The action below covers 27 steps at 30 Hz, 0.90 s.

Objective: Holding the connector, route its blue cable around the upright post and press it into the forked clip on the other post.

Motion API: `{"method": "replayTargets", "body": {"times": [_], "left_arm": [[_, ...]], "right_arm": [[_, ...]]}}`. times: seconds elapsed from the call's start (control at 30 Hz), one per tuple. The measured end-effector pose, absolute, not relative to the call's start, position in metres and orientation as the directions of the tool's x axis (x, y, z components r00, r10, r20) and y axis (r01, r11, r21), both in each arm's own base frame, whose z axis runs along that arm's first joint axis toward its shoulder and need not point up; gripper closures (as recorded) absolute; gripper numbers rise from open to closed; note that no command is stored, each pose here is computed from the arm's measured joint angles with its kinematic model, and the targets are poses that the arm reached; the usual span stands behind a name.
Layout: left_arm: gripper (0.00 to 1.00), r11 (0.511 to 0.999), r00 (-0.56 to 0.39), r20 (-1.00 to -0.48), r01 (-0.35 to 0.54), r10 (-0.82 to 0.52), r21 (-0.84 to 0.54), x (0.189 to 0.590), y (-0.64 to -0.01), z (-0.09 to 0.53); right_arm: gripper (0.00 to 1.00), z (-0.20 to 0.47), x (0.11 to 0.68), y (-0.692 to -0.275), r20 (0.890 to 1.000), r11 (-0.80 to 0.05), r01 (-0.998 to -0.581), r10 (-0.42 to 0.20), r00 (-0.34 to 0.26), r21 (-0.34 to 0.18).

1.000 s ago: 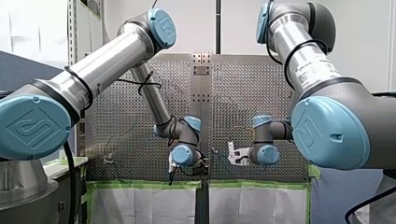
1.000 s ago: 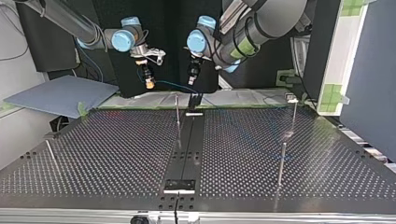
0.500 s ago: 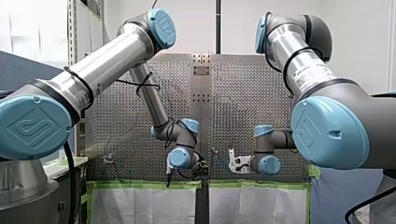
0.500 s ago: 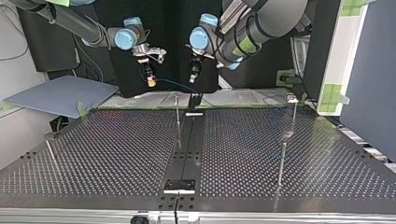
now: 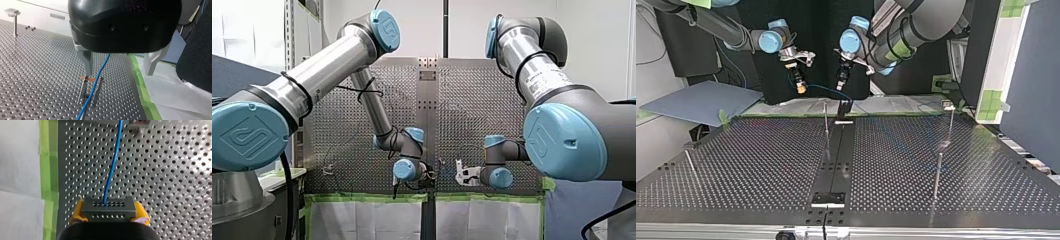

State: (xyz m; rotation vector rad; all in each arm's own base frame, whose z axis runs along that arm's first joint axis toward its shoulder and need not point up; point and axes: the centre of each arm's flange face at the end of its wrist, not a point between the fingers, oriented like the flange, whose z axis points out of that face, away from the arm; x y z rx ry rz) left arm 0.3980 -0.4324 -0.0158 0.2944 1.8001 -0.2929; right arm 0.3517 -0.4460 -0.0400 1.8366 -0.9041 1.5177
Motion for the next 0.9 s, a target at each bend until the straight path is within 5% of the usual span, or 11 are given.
{"method": "replayTargets", "body": {"times": [0.9], "left_arm": [[0.01, 0.949, -0.224, -0.974, 0.312, 0.035, -0.038, 0.425, -0.43, -0.005]], "right_arm": [[0.98, -0.04, 0.354, -0.447, 0.986, -0.617, -0.787, -0.132, 0.106, 0.002]]}}
